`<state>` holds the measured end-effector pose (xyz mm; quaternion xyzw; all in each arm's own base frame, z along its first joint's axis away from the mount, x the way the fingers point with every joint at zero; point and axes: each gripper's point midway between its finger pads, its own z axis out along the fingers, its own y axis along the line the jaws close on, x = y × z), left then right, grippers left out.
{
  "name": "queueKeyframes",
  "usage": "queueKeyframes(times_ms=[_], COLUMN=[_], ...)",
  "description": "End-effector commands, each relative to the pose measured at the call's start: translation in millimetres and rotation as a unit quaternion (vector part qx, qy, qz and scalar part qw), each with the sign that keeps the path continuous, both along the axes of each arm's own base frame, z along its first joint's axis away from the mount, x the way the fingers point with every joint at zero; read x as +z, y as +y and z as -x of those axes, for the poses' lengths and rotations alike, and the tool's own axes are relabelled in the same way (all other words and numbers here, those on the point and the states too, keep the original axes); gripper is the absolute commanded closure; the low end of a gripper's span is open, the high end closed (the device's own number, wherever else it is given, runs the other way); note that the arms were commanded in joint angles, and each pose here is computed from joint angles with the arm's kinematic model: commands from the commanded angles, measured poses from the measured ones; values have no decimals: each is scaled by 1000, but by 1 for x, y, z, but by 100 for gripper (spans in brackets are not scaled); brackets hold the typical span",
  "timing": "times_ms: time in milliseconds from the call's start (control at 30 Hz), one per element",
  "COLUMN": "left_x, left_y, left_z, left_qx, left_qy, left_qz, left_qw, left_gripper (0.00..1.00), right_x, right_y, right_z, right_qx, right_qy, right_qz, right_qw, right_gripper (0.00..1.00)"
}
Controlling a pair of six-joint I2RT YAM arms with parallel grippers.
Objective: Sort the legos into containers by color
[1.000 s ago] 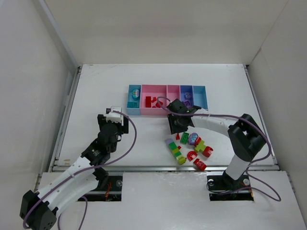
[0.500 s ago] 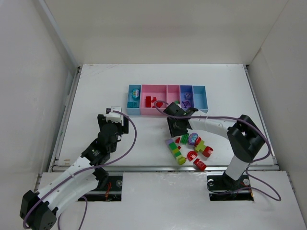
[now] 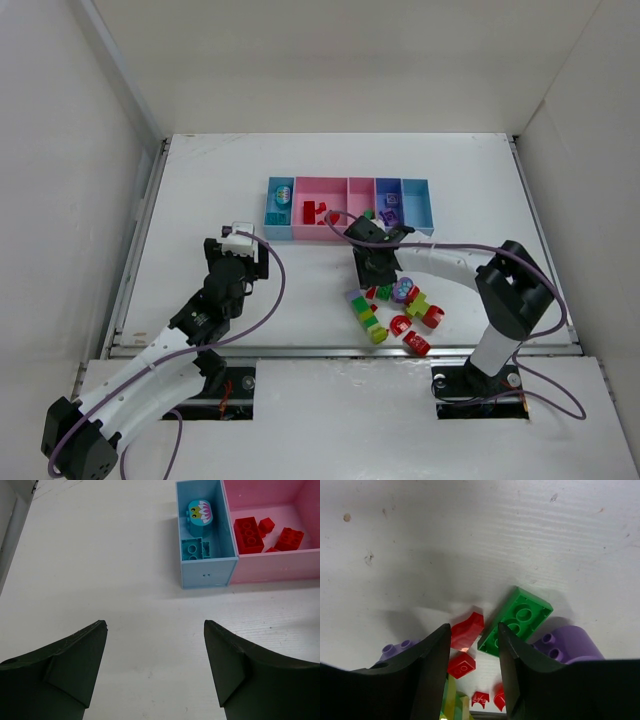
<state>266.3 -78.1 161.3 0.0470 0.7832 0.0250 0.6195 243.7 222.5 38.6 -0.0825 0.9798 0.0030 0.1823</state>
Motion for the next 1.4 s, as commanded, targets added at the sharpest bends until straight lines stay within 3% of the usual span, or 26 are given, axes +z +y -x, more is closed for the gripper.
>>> queueKeyframes(times_ms=[0, 600, 700, 767, 1000, 1200, 1367], left_x=[7, 7, 7, 7, 7, 7, 7], left_y=[-3, -3, -3, -3, -3, -4, -4], left_z=[-1, -1, -1, -1, -1, -1, -1], left_qx=[-8, -8, -8, -8, -8, -12, -12], left_qy=[-16, -16, -16, -16, -16, -15, -15], left_qz=[7, 7, 7, 7, 7, 8, 8], left_qw=[1000, 1000, 1000, 1000, 1000, 1000, 1000], left_gripper=[25, 25, 25, 25, 25, 25, 25], right_x=[10, -16, -16, -12, 22, 88, 108], right_y=[15, 25, 25, 26, 33, 65, 82], right_z=[-2, 14, 14, 10, -28, -81, -114], right_qx=[-4, 12, 12, 11, 35, 67, 77], right_qy=[-11, 30, 30, 23, -48, -140, -184], right_qz=[-44, -72, -72, -73, -49, -61, -51], right_qw=[999, 997, 997, 997, 997, 986, 979], right_gripper=[52, 66, 81, 99, 100, 100, 100])
